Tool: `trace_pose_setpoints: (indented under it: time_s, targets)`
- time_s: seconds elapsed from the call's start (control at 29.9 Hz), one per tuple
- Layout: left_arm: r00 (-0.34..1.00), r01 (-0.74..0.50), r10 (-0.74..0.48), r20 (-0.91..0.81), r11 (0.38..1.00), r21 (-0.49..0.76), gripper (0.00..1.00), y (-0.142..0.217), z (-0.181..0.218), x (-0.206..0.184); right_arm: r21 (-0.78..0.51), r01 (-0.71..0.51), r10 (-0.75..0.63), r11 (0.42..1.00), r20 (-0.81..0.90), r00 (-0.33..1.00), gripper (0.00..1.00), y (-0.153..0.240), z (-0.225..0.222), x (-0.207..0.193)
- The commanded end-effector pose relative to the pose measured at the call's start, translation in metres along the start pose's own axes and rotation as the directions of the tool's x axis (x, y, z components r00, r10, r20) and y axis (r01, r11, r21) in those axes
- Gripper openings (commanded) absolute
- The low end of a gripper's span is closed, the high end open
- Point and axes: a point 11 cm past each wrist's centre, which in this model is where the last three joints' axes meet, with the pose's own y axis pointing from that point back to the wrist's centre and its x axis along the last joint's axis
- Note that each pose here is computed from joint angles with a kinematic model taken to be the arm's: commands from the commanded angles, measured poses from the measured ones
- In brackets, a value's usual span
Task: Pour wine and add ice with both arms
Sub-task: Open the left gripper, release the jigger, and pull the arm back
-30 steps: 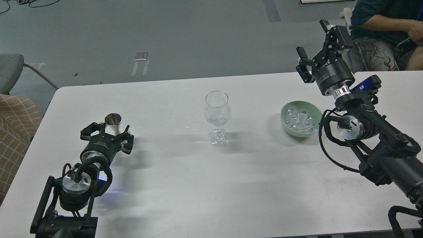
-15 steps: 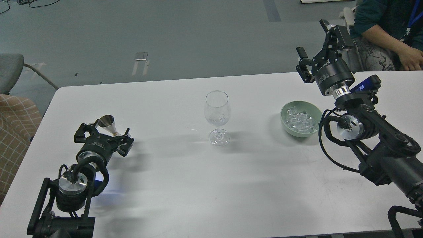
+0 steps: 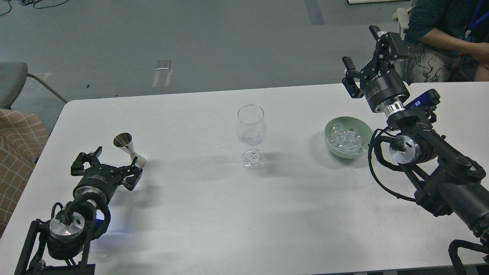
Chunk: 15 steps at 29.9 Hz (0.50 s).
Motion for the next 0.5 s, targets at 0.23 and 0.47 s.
trace_pose_setpoints:
  time_s: [0.23,0.47]
  targets:
    - [0.994,0.034,-0.029,0.101,0.998,-0.054,0.98,0.017,0.048,0.002,-0.002,0.005,-0.005,1.0,-0.007,1.0,1.0,0.003,-0.003,0.0]
    - [0.91,0.203,-0.17,0.378,0.978,-0.049,0.98,0.037,0.103,-0.015,-0.023,0.032,-0.034,0.999,-0.075,0.997,1.0,0.004,-0.021,0.003]
